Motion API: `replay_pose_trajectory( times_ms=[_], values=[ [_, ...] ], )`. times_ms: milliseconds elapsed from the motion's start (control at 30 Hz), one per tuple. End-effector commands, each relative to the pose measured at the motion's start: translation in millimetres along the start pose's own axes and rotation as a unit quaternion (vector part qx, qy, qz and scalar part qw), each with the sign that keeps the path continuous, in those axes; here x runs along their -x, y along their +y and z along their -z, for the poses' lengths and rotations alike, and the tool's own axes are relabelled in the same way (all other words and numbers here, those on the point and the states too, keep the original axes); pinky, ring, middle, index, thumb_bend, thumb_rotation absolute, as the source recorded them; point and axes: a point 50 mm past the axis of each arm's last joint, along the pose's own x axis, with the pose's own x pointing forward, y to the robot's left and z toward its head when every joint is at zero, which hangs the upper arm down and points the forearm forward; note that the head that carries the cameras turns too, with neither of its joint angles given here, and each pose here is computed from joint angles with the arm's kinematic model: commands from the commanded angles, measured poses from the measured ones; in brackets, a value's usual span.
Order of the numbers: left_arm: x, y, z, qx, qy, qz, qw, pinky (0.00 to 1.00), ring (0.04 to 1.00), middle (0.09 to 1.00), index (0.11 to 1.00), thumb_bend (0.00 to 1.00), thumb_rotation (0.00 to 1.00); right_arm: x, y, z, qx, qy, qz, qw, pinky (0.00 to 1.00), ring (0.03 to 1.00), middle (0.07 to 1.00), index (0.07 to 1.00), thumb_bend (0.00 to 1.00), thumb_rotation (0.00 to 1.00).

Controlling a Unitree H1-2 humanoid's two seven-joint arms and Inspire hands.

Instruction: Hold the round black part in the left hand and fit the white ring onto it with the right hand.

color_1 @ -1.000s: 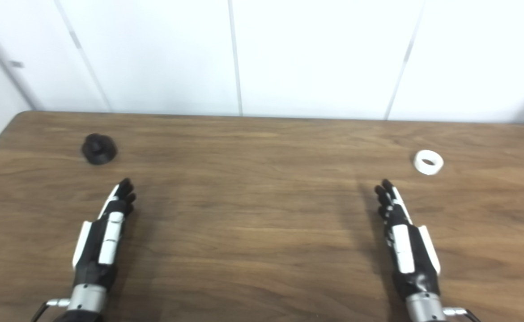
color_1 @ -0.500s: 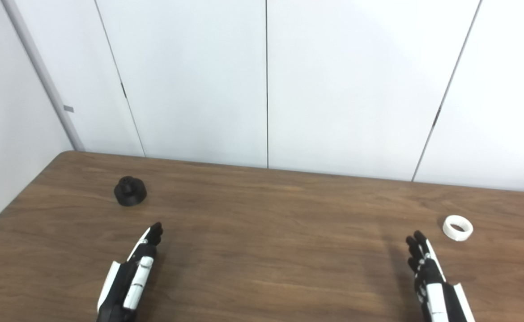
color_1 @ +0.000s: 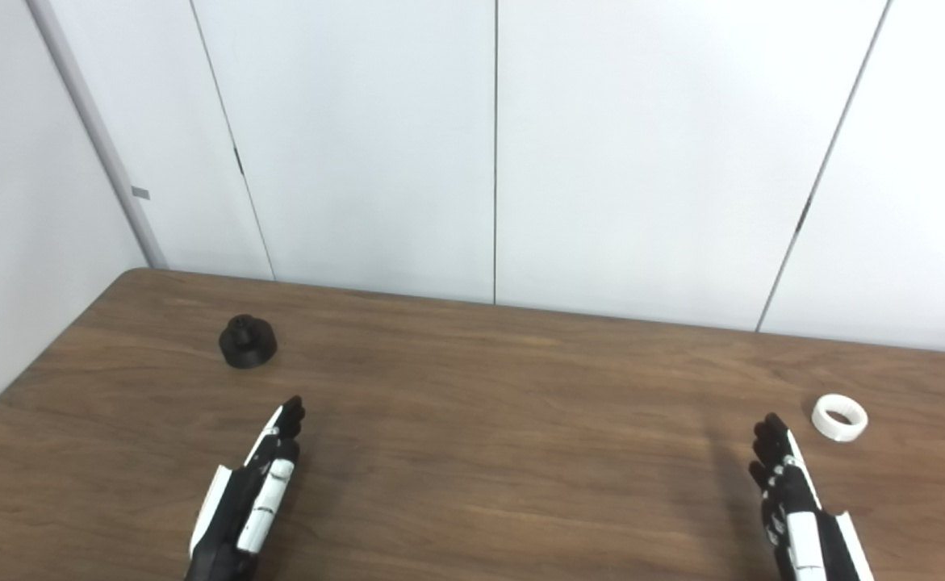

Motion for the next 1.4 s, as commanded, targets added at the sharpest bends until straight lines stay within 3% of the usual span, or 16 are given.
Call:
replay_pose_trajectory(
  times_ms=[0,233,433,533,667,900,1000,1167,1367],
  values=[
    [13,-8,9,0.016,0.017,-0.006,1.000,1.00,0.991,0.982,0.995,0.51,0.77,23,-3,26,-0.007,0.048,0.007,0.999,1.00,1.000,0.987,1.000,0.60,1.00],
    [6,8,-20,-0.020,0.000,-0.072,0.997,0.98,0.951,0.941,0.952,0.70,0.33,25,-6,24,0.002,0.053,0.013,0.998,1.00,1.000,0.982,1.000,0.59,1.00],
    [-16,36,-50,-0.088,-0.055,-0.129,0.986,0.94,0.924,0.911,0.902,0.82,0.20,26,-7,25,0.004,0.055,0.013,0.998,1.00,1.000,0.981,0.999,0.58,1.00],
    [-30,51,-65,-0.158,-0.050,-0.163,0.973,0.92,0.920,0.901,0.868,0.87,0.25,26,-7,26,0.005,0.056,0.013,0.998,1.00,1.000,0.981,0.999,0.58,1.00],
    [-45,67,-78,-0.213,-0.049,-0.189,0.957,0.99,0.953,0.910,0.842,0.87,0.27,26,-7,26,0.004,0.058,0.010,0.998,1.00,1.000,0.981,0.998,0.59,1.00],
    [-68,78,-84,-0.285,-0.022,-0.230,0.930,0.89,0.926,0.885,0.795,0.88,0.29,26,-8,28,0.009,0.056,0.010,0.998,1.00,1.000,0.977,1.000,0.60,1.00],
    [-76,82,-83,-0.298,-0.018,-0.239,0.924,0.87,0.922,0.878,0.786,0.89,0.29,25,-8,29,0.010,0.056,0.014,0.998,1.00,1.000,0.965,0.993,0.59,1.00],
    [-101,95,-78,-0.330,0.006,-0.237,0.914,0.98,0.951,0.892,0.797,0.90,0.29,25,-9,31,0.007,0.055,0.011,0.998,1.00,1.000,0.962,0.991,0.58,1.00],
    [-131,107,-72,-0.371,0.027,-0.228,0.900,1.00,0.945,0.891,0.786,0.94,0.32,25,-9,31,0.008,0.059,0.013,0.998,1.00,1.000,0.955,0.985,0.57,1.00]
  ],
)
